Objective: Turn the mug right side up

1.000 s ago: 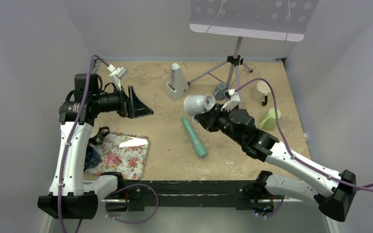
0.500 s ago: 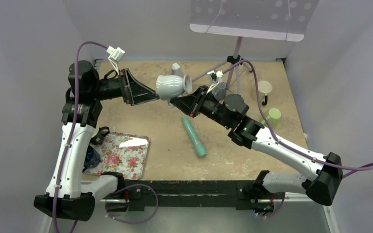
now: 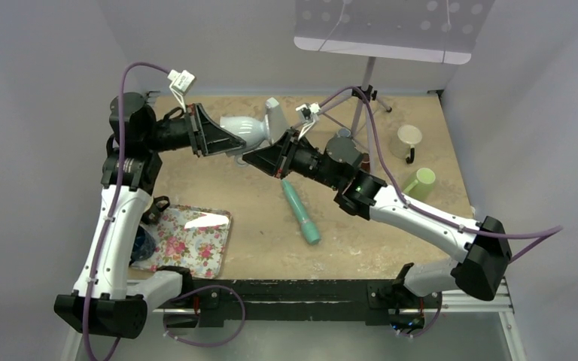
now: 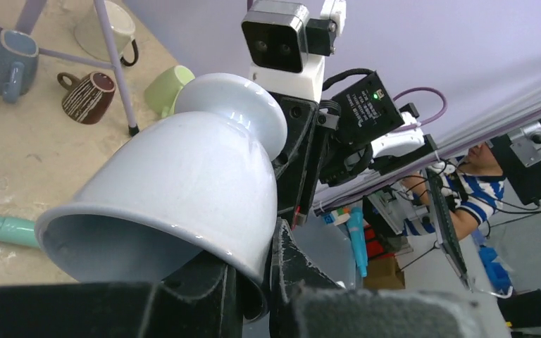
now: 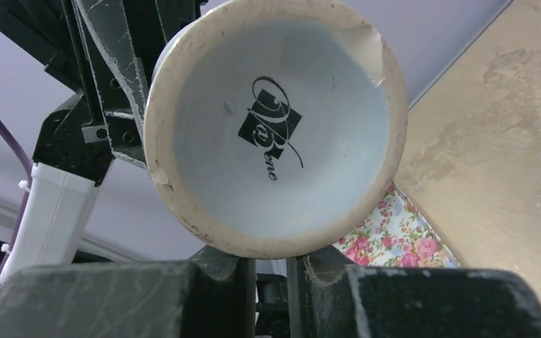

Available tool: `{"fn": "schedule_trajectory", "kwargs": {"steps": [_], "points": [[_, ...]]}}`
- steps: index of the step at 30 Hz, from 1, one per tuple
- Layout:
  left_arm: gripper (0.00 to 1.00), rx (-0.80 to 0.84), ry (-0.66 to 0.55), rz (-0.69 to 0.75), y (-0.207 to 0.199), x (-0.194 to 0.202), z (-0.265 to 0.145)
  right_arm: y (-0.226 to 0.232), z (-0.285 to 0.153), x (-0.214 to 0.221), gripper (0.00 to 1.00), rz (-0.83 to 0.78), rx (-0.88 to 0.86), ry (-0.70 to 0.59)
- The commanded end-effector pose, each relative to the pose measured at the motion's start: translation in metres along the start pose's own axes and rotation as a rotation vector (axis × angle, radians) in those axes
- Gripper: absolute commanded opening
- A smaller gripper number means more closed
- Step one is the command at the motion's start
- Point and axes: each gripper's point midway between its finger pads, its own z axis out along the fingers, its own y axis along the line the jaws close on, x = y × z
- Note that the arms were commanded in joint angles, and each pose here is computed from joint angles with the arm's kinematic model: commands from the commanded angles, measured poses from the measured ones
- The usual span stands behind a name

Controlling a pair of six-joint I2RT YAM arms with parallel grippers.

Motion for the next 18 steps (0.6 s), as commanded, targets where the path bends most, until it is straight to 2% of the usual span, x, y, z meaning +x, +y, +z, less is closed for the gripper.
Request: {"fn": "schedule_trajectory", "kwargs": {"steps": [1, 4, 5, 6, 9, 11, 13, 15, 18], "points": [[0.00, -0.176, -0.023, 0.047, 0.016, 0.001, -0.013, 0.020, -0.003, -0.011, 0.21, -0.116, -0.029, -0.011], [0.00, -0.469, 0.072, 0.152, 0.057, 0.022, -0.042, -0.012, -0.013, 0.003, 0.76, -0.158, 0.112, 0.043], [0.00, -0.566, 0.115, 0.195, 0.071, 0.027, -0.054, -0.022, -0.017, 0.008, 0.91, -0.175, 0.150, 0.067], [0.00, -0.653, 0.178, 0.264, 0.085, 0.033, -0.069, -0.030, -0.022, 0.017, 0.98, -0.186, 0.177, 0.100], [0.00, -0.833, 0.441, 0.454, 0.123, 0.057, -0.113, -0.057, -0.043, 0.036, 0.99, -0.205, 0.272, 0.158], [0.00, -0.934, 0.647, 0.483, 0.146, 0.079, -0.146, -0.068, -0.058, 0.043, 0.99, -0.218, 0.319, 0.174], [0.00, -0.983, 0.836, 0.448, 0.160, 0.104, -0.173, -0.078, -0.071, 0.049, 0.99, -0.228, 0.361, 0.194], [0.00, -0.995, 0.967, 0.425, 0.172, 0.129, -0.191, -0.081, -0.078, 0.049, 0.99, -0.235, 0.379, 0.190], [0.00, -1.048, 1.087, 0.488, 0.201, 0.150, -0.213, -0.081, -0.082, 0.048, 0.99, -0.239, 0.380, 0.183]]}}
